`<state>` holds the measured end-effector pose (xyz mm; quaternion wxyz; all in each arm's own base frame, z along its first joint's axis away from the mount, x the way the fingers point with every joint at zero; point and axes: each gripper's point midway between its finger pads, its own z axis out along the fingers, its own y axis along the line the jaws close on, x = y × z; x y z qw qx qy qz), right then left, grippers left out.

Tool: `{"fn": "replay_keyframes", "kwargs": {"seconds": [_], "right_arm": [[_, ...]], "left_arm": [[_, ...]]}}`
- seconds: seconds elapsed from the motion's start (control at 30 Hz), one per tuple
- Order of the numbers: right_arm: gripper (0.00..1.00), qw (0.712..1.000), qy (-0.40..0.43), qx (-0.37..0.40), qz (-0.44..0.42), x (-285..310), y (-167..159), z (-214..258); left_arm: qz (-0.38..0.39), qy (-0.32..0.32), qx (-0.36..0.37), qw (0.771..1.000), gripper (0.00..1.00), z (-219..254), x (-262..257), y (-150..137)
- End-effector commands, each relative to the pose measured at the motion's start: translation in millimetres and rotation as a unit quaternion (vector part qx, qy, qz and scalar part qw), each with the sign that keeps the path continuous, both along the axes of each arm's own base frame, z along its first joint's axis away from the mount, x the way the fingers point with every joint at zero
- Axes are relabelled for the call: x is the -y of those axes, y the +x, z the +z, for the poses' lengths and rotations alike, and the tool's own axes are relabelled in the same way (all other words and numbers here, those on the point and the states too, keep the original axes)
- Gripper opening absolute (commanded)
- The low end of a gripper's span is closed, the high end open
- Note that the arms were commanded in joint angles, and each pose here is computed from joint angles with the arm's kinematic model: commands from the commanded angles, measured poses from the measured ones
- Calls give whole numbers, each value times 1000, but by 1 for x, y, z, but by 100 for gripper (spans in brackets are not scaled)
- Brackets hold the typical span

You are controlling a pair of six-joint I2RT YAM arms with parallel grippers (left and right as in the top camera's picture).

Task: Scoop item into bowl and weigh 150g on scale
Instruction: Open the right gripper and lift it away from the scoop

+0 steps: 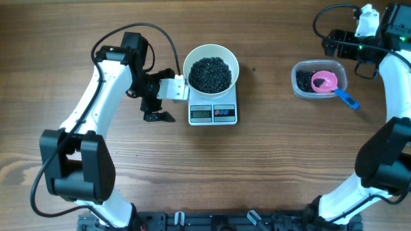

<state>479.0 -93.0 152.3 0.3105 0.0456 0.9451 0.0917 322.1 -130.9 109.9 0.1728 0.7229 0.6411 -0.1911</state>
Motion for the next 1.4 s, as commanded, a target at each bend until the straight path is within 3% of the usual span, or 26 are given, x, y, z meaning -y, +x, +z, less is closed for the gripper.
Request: {"fn": "replay_keyframes", "kwargs": {"seconds": [0.0, 1.17, 1.37], "right_arm": [[100, 1000, 5, 25, 5, -5, 3, 20], [100, 1000, 2, 17, 0, -3, 0, 18], [100, 994, 31, 100, -34, 1, 33, 48]], "left_arm": [[-1, 0, -4, 1000, 100, -1, 1, -2], [-1, 0, -4, 1000, 100, -1, 1, -2], [-1, 0, -4, 1000, 100, -1, 1, -2]]}}
